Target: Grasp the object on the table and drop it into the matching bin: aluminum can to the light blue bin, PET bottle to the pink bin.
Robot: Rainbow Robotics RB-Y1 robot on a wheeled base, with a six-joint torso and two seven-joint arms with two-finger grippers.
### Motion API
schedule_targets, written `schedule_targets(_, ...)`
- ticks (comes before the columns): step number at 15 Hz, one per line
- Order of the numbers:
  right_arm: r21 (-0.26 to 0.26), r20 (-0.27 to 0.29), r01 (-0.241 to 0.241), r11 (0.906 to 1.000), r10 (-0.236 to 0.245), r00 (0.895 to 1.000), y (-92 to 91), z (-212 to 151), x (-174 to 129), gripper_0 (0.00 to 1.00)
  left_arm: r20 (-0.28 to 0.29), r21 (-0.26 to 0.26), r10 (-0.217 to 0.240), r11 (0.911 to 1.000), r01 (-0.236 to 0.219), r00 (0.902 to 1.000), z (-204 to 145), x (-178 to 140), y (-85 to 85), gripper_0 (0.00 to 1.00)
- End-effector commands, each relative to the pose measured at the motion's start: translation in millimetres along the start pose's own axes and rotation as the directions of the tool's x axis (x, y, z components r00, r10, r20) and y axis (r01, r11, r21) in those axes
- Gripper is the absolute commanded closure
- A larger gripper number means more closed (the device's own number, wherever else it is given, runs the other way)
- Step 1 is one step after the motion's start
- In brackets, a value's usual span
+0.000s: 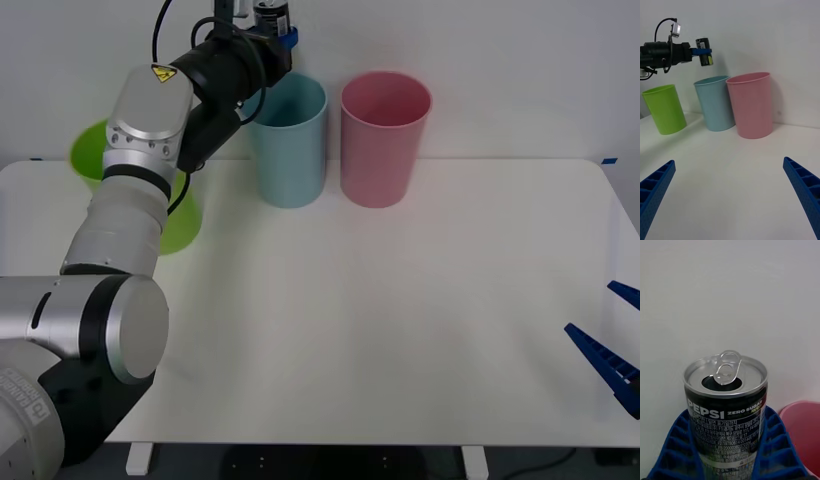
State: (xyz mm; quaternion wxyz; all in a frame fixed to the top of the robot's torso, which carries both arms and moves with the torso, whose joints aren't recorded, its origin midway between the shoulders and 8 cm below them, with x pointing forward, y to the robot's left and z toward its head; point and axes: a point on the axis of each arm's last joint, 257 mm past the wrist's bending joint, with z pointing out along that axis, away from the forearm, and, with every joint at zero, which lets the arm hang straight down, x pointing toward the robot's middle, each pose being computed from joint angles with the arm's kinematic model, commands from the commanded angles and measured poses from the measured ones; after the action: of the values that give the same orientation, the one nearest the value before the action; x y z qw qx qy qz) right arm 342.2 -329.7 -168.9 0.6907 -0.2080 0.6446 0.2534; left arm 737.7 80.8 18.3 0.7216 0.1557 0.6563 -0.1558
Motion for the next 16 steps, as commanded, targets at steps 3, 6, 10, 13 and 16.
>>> schedule_targets(3, 0.000, 0.000, 0.000, 1.0000, 0.000, 1.000, 0.0, 0.0, 0.0, 0.00, 0.008, 0.006, -0.014, 0.9999, 0.014, 0.9999, 0.3, -1.3, -2.8, 0.00)
schedule_targets(6, 0.000, 0.000, 0.000, 1.0000, 0.000, 1.000, 0.0, 0.0, 0.0, 0.00, 0.012, 0.008, -0.029, 0.9996, 0.029, 0.9995, -0.3, -0.9, -2.8, 0.00)
schedule_targets(10, 0.000, 0.000, 0.000, 1.0000, 0.000, 1.000, 0.0, 0.0, 0.0, 0.00, 0.018, 0.009, -0.056, 0.9984, 0.056, 0.9982, -2.7, 1.1, 0.0, 0.00)
schedule_targets(13, 0.000, 0.000, 0.000, 1.0000, 0.000, 1.000, 0.0, 0.0, 0.0, 0.00, 0.025, 0.026, -0.080, 0.9965, 0.080, 0.9965, -7.8, 4.7, 3.3, 0.00)
schedule_targets(16, 0.000, 0.000, 0.000, 1.0000, 0.000, 1.000, 0.0, 0.0, 0.0, 0.00, 0.039, 0.082, -0.098, 0.9921, 0.095, 0.9944, -21.7, 6.6, 12.0, 0.00)
